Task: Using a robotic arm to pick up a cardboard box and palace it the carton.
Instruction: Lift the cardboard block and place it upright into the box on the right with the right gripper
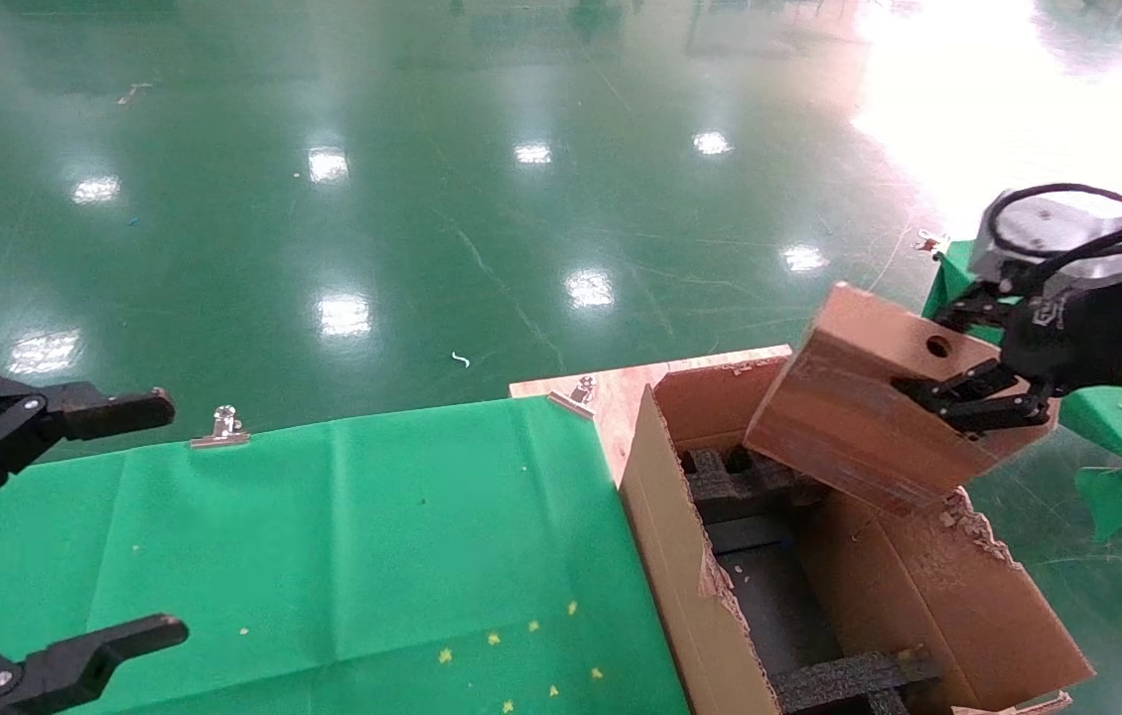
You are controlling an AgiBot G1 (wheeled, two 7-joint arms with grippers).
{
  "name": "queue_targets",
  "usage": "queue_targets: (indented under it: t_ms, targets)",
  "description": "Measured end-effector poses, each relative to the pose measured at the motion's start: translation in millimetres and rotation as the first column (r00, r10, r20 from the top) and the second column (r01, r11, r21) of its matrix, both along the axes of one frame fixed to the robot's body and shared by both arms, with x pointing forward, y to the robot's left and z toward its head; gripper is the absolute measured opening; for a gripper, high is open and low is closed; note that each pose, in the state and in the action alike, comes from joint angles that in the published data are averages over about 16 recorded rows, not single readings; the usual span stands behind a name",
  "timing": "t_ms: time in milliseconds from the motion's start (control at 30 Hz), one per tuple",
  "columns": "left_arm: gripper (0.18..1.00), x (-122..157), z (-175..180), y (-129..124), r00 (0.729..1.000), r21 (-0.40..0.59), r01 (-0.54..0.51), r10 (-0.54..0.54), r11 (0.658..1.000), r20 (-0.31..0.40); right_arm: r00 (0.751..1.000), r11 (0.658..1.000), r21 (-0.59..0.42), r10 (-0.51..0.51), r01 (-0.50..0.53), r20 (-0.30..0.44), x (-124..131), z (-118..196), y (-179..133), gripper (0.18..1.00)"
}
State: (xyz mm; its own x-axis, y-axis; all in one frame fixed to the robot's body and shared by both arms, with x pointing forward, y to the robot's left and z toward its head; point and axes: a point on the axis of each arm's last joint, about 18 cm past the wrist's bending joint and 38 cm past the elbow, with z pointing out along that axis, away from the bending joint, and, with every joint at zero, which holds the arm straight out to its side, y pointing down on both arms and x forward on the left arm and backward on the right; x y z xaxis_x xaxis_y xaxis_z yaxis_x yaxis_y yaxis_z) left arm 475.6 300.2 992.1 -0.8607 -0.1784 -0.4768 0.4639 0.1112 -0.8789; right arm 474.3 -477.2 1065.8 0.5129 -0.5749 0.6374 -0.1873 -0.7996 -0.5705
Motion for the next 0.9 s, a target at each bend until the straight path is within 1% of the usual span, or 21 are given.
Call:
queue_targets:
  t_ms: [67,167,300,433,567,667,767,900]
  targets:
    - [1.001,0,0,0,1.000,0.000,0.000,0.000,1.000,0.000,0.999,0.997,0.061,-0.054,0.054,0.000,-1,-8,-7,0.399]
    - [1.001,0,0,0,1.000,0.000,0.000,0.000,1.000,0.000,0.991,0.980,0.150,-0.130,0.130,-0.007,-3,-21,-18,0.398]
    - [1.001,0,0,0,1.000,0.000,0.000,0.000,1.000,0.000,0.976,0.946,0.245,-0.213,0.215,-0.032,-7,-36,-30,0.397]
    - [1.001,0,0,0,1.000,0.000,0.000,0.000,1.000,0.000,0.961,0.909,0.311,-0.270,0.277,-0.069,-10,-49,-39,0.395]
    - [1.001,0,0,0,1.000,0.000,0.000,0.000,1.000,0.000,0.948,0.876,0.361,-0.301,0.319,-0.105,-13,-58,-43,0.393]
    - [1.001,0,0,0,1.000,0.000,0.000,0.000,1.000,0.000,0.941,0.859,0.385,-0.313,0.338,-0.127,-15,-64,-45,0.392]
    - [1.001,0,0,0,1.000,0.000,0.000,0.000,1.000,0.000,0.938,0.849,0.399,-0.317,0.347,-0.141,-16,-67,-45,0.390]
    - [1.001,0,0,0,1.000,0.000,0.000,0.000,1.000,0.000,0.937,0.845,0.406,-0.317,0.350,-0.148,-16,-68,-45,0.389]
